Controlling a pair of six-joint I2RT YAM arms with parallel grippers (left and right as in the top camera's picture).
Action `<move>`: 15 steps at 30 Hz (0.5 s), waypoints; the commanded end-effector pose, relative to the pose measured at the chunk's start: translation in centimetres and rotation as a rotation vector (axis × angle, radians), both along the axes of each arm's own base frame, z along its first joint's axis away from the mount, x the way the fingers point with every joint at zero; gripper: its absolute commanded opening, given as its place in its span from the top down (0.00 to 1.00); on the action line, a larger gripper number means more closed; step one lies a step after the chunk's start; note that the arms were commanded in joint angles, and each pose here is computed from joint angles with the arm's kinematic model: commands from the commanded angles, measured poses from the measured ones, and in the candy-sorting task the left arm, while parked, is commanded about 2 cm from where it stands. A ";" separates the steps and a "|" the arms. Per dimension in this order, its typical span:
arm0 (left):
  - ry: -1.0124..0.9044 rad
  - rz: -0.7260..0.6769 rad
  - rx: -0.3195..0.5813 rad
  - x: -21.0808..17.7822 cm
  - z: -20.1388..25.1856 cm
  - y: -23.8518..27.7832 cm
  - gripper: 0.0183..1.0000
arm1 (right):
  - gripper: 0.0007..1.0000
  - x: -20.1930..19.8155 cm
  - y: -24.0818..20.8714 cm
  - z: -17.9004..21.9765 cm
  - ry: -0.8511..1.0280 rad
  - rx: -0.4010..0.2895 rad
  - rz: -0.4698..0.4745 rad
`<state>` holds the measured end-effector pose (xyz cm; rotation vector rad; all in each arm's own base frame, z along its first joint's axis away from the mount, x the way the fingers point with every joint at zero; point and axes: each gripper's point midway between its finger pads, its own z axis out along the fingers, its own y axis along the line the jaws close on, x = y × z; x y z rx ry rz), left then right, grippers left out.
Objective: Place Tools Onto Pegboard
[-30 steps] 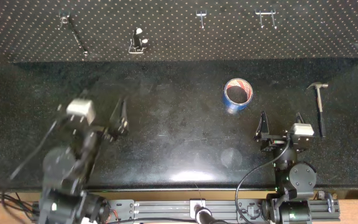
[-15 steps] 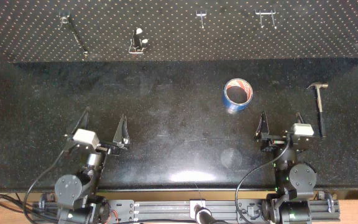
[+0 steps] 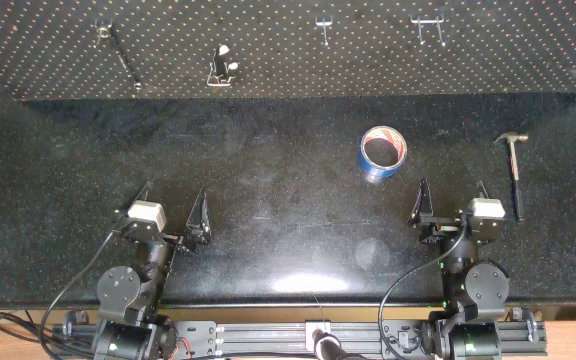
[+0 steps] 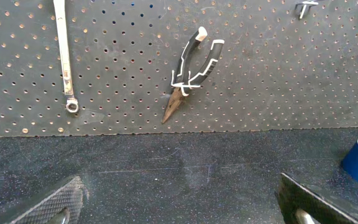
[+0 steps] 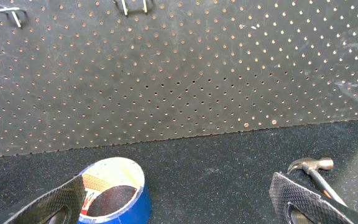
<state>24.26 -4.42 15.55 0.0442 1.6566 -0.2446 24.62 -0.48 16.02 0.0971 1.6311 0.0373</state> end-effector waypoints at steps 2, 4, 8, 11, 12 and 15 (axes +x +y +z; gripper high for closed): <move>-0.001 0.018 -0.008 0.0 0.0 0.3 0.00 | 0.03 0.0 0.0 -0.1 0.001 -0.007 0.000; -0.001 0.018 -0.008 0.0 0.0 0.3 0.00 | 0.03 0.0 0.1 -0.1 0.001 -0.007 0.000; -0.001 0.018 -0.008 0.0 0.0 0.3 0.00 | 0.03 0.0 0.1 -0.3 0.009 -0.007 0.000; -0.001 0.018 -0.008 0.0 0.0 0.3 0.00 | 0.03 -0.4 0.1 1.7 0.013 0.028 0.001; -0.001 0.018 -0.008 0.0 0.0 0.3 0.00 | 0.03 -0.9 0.1 3.1 0.051 0.030 0.000; -0.001 0.018 -0.008 0.0 0.0 0.3 0.00 | 0.02 -1.4 0.9 6.1 0.289 0.033 0.042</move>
